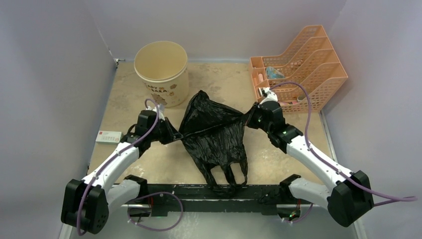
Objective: Put the trash bags into the trash bin
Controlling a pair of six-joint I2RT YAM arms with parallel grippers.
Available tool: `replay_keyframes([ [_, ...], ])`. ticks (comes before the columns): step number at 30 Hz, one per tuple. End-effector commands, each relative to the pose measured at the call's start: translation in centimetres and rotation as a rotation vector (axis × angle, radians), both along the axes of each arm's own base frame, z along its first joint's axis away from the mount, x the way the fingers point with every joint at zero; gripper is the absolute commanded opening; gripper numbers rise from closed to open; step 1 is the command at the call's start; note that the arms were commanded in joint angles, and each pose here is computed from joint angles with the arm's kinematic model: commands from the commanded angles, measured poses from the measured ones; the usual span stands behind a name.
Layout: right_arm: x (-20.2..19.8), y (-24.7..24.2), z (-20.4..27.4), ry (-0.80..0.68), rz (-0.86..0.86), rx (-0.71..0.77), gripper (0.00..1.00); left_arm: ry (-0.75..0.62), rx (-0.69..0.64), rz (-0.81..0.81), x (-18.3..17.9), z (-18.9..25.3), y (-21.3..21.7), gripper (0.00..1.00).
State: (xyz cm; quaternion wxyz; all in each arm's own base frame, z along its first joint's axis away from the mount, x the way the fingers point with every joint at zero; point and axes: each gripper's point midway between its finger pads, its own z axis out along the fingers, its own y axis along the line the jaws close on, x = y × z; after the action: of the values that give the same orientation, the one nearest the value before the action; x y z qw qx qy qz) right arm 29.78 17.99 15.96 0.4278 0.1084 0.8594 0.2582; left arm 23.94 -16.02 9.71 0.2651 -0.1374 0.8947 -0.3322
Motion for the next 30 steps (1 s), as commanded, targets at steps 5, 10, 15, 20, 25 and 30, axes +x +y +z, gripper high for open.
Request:
replay_keyframes([
  [5, -3.0, 6.4, 5.2, -0.11, 0.452, 0.158, 0.0, -0.021, -0.018, -0.091, 0.2, 2.3, -0.8, 0.41],
  [10, -2.4, 5.3, 3.6, -0.051, 0.284, 0.218, 0.0, -0.036, -0.041, -0.03, -0.4, 4.1, -0.3, 0.55],
  [15, -3.9, 7.2, 5.0, -0.087, 0.425, 0.251, 0.0, -0.089, -0.079, -0.06, -1.7, 6.4, -0.6, 0.64],
  [20, -8.9, 13.9, 4.6, -0.081, 0.696, 0.256, 0.02, -0.151, -0.324, -0.183, -2.1, 9.5, -3.9, 0.64],
  [25, -10.3, 16.6, 2.5, -0.002, 0.693, 0.299, 0.01, -0.161, -0.46, -0.143, -1.7, 9.3, -4.7, 0.64],
  [30, -11.7, 17.7, 3.4, -0.014, 0.797, 0.374, 0.02, -0.094, -0.447, -0.067, -2.1, 6.3, -4.1, 0.64],
])
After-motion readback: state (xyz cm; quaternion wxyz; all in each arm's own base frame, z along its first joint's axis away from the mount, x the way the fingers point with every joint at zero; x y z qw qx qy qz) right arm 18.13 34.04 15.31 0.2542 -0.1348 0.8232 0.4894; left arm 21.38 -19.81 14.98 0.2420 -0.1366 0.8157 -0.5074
